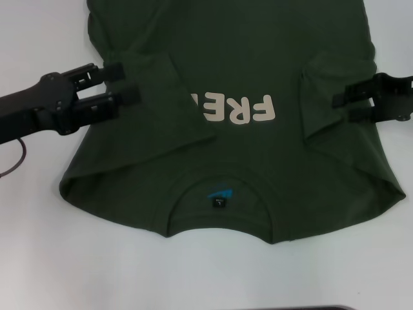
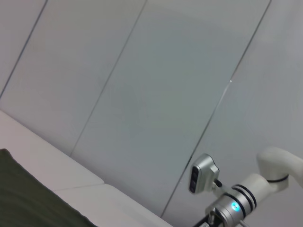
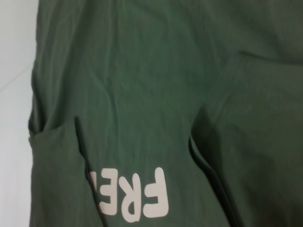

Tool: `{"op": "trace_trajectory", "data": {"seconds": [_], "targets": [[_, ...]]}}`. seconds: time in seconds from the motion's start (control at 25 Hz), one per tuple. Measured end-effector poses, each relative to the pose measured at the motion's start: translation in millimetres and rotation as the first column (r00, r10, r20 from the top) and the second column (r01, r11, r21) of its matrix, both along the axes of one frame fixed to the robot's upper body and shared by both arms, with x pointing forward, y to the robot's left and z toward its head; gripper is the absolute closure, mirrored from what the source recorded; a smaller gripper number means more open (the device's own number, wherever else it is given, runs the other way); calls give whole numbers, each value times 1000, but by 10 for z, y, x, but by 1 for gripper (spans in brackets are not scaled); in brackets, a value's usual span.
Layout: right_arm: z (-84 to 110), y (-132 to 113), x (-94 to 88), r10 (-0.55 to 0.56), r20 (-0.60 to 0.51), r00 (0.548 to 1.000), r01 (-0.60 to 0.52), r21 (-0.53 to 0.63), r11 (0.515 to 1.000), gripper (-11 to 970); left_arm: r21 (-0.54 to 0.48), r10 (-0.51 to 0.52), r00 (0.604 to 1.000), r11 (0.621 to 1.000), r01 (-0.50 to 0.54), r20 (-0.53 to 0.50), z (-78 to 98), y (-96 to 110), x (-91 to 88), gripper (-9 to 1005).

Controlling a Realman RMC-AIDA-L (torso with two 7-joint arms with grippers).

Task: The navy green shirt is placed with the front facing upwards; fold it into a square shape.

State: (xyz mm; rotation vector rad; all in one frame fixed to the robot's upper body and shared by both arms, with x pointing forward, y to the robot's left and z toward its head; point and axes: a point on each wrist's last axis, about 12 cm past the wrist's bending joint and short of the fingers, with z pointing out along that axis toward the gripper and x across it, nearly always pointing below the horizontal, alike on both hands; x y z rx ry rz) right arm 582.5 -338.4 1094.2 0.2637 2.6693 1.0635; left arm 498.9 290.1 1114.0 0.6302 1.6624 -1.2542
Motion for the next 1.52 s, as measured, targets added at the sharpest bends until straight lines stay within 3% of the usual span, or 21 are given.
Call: {"op": "trace_trajectory", "data": {"seconds": [0.88, 1.12, 1.24, 1.52], "targets": [[-165, 306, 95, -37, 31, 999, 37, -5, 999, 355, -1, 13, 1000, 1000, -13, 4, 3, -1, 21, 208], [-85, 485, 148, -62, 190, 980, 32, 154, 988, 356, -3, 14, 1000, 1000, -14, 3, 3, -1, 22, 208], [30, 431, 131, -85, 258, 962, 18, 250, 968, 356, -3, 15, 1000, 1000, -15, 2, 4, 3, 23, 207], [-6, 287, 30, -74, 241, 968, 17, 229, 973, 357, -4, 12, 1000, 1000, -12, 3, 7, -3, 26, 207]]}}
